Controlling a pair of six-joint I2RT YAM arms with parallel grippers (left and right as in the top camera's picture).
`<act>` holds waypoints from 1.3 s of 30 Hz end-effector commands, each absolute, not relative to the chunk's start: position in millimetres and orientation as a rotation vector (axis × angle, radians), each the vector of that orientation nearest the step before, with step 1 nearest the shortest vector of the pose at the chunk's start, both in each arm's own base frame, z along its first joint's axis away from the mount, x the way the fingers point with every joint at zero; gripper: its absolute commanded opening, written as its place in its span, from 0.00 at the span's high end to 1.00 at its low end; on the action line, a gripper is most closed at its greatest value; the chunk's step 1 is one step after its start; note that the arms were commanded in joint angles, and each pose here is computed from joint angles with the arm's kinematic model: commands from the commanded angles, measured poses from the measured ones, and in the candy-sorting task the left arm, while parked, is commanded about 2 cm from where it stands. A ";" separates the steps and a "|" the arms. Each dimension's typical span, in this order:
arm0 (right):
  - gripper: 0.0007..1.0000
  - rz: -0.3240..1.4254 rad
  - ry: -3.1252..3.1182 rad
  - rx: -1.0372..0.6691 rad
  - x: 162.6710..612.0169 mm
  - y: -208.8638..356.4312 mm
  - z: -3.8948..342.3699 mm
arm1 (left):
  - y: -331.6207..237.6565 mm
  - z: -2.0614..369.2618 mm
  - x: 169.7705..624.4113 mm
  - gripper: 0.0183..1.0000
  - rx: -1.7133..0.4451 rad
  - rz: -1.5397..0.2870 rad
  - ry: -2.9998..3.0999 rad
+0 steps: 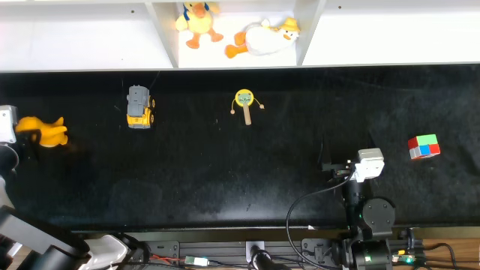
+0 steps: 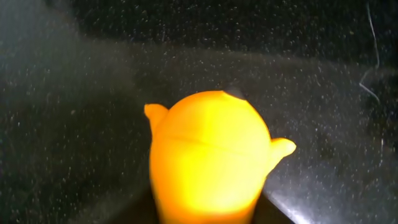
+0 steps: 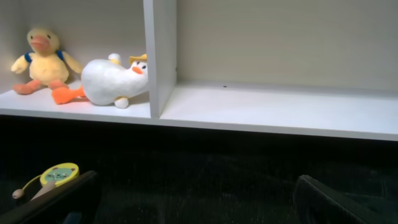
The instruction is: Store Toys
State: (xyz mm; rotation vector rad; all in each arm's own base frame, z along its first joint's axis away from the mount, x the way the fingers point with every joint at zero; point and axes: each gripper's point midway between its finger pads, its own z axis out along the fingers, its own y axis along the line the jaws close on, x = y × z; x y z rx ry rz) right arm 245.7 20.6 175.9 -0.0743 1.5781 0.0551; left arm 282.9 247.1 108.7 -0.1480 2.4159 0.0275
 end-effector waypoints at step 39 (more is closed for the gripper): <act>0.00 0.066 1.580 -0.073 245.9 21.5 172.0 | 209.5 244.4 412.8 0.96 -0.527 0.049 2.228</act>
